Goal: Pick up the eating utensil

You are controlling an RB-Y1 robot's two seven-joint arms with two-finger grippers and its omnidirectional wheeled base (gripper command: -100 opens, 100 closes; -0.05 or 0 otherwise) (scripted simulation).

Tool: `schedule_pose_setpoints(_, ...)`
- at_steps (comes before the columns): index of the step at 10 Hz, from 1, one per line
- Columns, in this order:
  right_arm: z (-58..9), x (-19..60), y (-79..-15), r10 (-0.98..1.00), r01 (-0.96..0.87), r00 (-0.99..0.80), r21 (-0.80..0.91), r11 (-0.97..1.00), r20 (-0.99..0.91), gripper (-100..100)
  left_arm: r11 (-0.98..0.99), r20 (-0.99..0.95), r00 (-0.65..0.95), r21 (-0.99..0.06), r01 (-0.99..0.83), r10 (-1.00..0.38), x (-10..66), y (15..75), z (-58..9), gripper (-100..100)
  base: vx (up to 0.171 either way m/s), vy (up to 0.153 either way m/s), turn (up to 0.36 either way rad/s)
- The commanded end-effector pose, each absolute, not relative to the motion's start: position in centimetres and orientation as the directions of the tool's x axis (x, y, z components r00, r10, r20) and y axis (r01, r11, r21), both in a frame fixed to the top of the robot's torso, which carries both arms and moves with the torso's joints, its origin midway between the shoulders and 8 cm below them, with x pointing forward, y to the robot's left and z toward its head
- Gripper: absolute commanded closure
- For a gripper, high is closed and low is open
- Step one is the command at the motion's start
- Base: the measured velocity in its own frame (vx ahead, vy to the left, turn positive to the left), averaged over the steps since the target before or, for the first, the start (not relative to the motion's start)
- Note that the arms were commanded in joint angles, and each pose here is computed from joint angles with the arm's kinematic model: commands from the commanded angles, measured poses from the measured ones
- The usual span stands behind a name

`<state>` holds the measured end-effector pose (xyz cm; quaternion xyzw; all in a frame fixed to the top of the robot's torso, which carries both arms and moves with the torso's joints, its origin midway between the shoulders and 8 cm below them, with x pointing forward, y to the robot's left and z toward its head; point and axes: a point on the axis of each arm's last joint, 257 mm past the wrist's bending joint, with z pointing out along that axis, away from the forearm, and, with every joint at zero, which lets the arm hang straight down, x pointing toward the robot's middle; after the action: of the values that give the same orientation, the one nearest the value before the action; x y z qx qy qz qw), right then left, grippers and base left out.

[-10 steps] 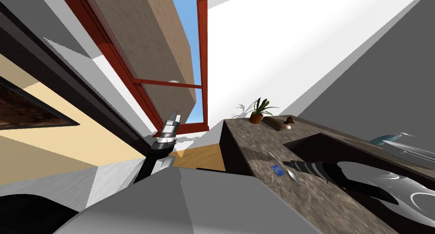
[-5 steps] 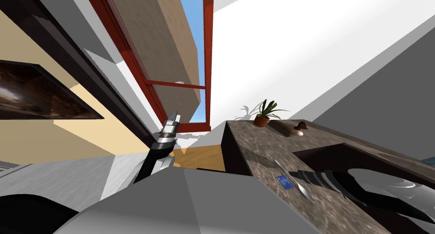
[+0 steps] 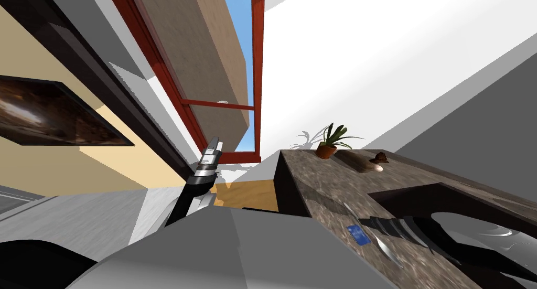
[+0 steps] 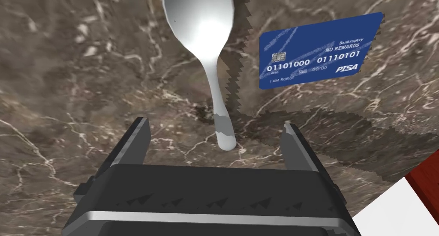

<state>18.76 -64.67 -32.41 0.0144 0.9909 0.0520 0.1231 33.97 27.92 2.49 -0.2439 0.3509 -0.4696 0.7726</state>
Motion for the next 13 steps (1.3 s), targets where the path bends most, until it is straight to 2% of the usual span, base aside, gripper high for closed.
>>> schedule_pose_setpoints(1,-33.2,16.9,-64.7,0.051,0.022,-0.974,0.133,0.991,-0.223,-100,0.440,-0.313,0.313,-0.706,0.554,-0.897,34.0,27.9,2.5,0,0.096,0.033,-0.234)
schedule_pose_setpoints(6,-33.6,14.9,-65.6,-0.007,-0.035,-0.976,0.123,0.992,-0.218,-100,0.440,-0.313,0.313,-0.707,0.554,-0.897,34.0,27.9,2.5,0,0.095,0.052,-0.124)
schedule_pose_setpoints(13,-33.6,14.9,-65.6,-0.007,-0.035,-0.976,0.123,0.992,-0.218,-100,0.440,-0.313,0.313,-0.706,0.555,-0.897,34.0,27.9,2.5,0,-0.004,-0.004,0.015)
